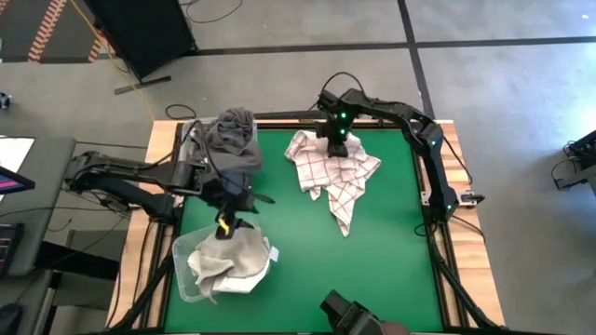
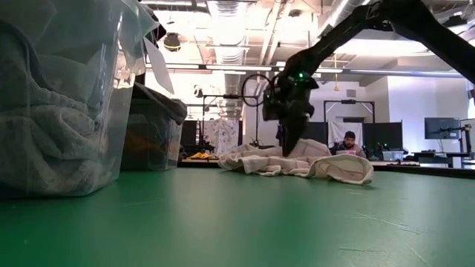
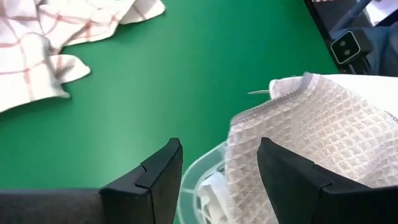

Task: Sort towels by color in basket
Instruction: Put the white patterned towel into the bottom transparent bin

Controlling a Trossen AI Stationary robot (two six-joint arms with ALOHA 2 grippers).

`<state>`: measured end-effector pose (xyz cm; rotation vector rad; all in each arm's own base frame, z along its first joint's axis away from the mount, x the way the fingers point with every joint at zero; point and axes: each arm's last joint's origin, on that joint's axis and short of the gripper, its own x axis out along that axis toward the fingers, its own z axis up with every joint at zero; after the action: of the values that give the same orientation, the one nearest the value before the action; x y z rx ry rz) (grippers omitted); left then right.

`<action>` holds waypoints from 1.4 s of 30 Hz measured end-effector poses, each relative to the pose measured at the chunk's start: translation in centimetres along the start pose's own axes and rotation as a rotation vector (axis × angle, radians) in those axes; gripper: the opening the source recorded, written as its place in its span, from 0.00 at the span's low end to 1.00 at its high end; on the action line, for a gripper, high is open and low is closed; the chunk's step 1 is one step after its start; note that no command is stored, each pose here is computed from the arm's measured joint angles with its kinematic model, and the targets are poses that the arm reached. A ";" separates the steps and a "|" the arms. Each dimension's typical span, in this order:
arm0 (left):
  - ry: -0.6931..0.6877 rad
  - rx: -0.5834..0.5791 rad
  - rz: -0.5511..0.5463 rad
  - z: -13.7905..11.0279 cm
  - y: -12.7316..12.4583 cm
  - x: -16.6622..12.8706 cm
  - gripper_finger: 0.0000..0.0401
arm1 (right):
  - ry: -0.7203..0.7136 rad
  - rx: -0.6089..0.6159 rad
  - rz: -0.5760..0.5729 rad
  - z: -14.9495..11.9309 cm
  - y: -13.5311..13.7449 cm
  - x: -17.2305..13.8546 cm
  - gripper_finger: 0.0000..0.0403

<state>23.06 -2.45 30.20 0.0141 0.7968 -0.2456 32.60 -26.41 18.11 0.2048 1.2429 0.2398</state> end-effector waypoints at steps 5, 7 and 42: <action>-0.016 0.024 0.000 -0.4 -0.9 0.9 0.50 | 0.029 -0.031 0.014 -0.6 0.8 2.9 0.47; -0.022 0.028 -0.005 -0.6 -1.2 1.3 0.50 | 0.042 -0.041 0.015 -0.8 1.2 3.9 0.53; -0.181 0.195 -0.024 -0.7 -4.1 2.9 0.50 | 0.030 -0.342 -0.149 3.4 14.0 -0.7 0.06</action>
<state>23.56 -6.92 28.00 0.1633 0.5907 -0.3417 34.63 -13.26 23.76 -0.1864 1.2203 0.3225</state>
